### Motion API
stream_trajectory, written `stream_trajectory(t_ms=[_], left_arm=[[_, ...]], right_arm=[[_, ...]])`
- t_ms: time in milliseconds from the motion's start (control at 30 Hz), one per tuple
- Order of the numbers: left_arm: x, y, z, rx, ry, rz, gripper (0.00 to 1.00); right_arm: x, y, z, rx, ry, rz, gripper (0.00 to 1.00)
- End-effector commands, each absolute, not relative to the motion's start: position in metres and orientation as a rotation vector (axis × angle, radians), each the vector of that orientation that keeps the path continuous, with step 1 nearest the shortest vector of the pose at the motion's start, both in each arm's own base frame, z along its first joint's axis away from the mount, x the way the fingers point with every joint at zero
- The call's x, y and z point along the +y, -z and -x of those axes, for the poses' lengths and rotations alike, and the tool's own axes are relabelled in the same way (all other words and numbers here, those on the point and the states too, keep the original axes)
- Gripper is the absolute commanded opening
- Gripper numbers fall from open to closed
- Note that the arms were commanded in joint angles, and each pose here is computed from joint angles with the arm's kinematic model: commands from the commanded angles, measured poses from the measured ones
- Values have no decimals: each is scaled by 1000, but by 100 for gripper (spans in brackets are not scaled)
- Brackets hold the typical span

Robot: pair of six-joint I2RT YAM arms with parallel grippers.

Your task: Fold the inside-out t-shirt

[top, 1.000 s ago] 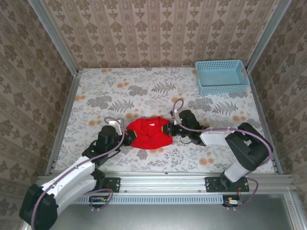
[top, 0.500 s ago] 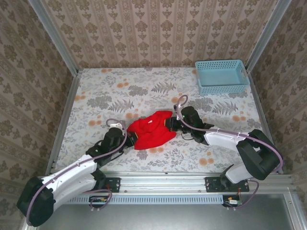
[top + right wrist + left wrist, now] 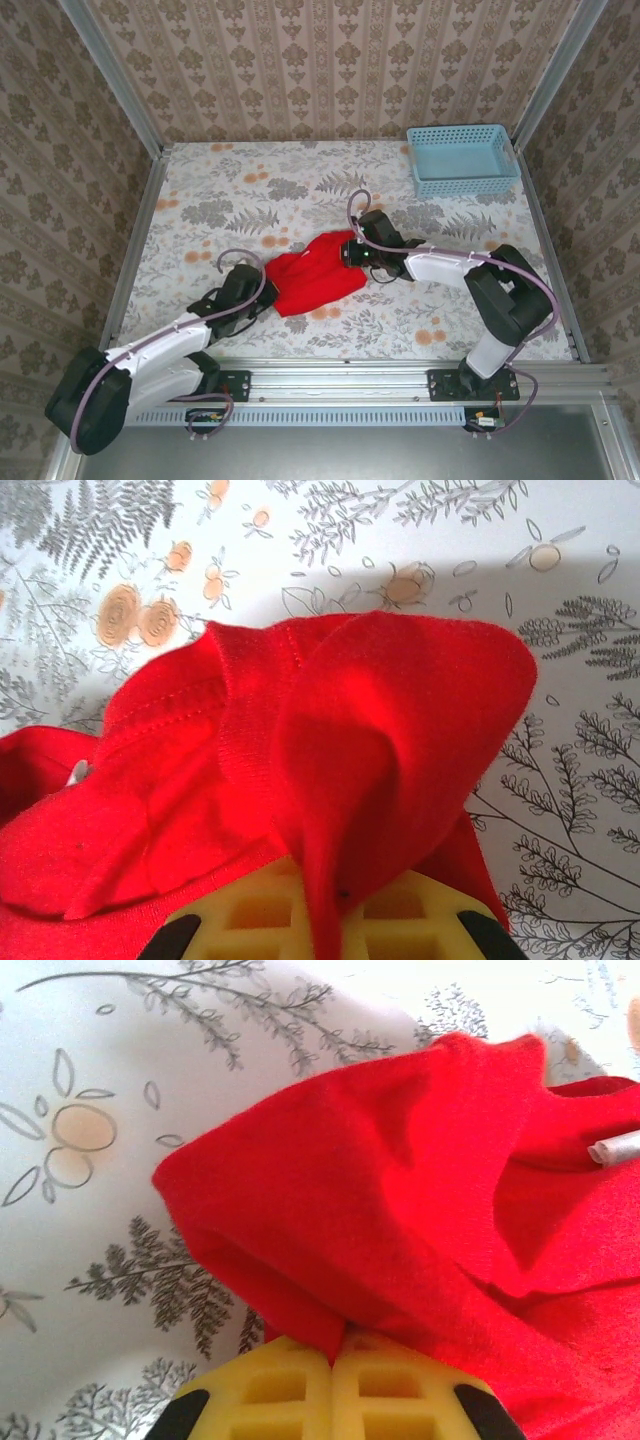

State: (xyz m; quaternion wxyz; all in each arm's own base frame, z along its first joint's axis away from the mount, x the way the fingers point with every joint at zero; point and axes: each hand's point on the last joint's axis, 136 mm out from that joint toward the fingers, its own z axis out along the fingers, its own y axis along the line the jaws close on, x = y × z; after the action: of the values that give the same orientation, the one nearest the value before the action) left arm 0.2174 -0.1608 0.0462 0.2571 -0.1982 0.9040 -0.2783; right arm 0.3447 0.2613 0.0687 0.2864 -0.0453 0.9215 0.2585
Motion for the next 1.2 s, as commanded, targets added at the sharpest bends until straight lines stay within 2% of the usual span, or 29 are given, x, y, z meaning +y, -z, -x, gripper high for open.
stream_trajectory(t_ms=[0, 33, 100, 133, 200, 300, 533, 667, 833, 967, 1167], left_arm=[[-137, -29, -202, 2510, 634, 658, 8], [-134, -30, -200, 2514, 619, 660, 14], [-125, -37, -194, 2523, 569, 666, 34], [-120, -41, -192, 2524, 537, 667, 41], [-105, -52, -188, 2518, 450, 658, 48], [-97, -71, -188, 2489, 395, 606, 52], [-151, -108, -192, 2480, 298, 260, 54], [-180, -76, -193, 2583, 299, 239, 55], [-186, -28, -196, 2689, 324, 285, 45], [-176, -11, -212, 2712, 273, 278, 38], [-155, -13, -284, 2682, 260, 321, 38]], right_arm=[[252, -66, -350, 2486, -623, 122, 15], [251, -69, -351, 2485, -611, 129, 21], [245, -76, -350, 2488, -561, 139, 36], [242, -80, -350, 2486, -539, 146, 43], [233, -90, -346, 2483, -489, 159, 55], [223, -103, -334, 2464, -438, 193, 62], [234, -115, -283, 2427, -363, 361, 65], [239, -78, -273, 2519, -336, 322, 67], [245, -40, -281, 2581, -310, 269, 62], [267, -24, -295, 2604, -418, 227, 53], [275, -21, -345, 2590, -508, 17, 55]])
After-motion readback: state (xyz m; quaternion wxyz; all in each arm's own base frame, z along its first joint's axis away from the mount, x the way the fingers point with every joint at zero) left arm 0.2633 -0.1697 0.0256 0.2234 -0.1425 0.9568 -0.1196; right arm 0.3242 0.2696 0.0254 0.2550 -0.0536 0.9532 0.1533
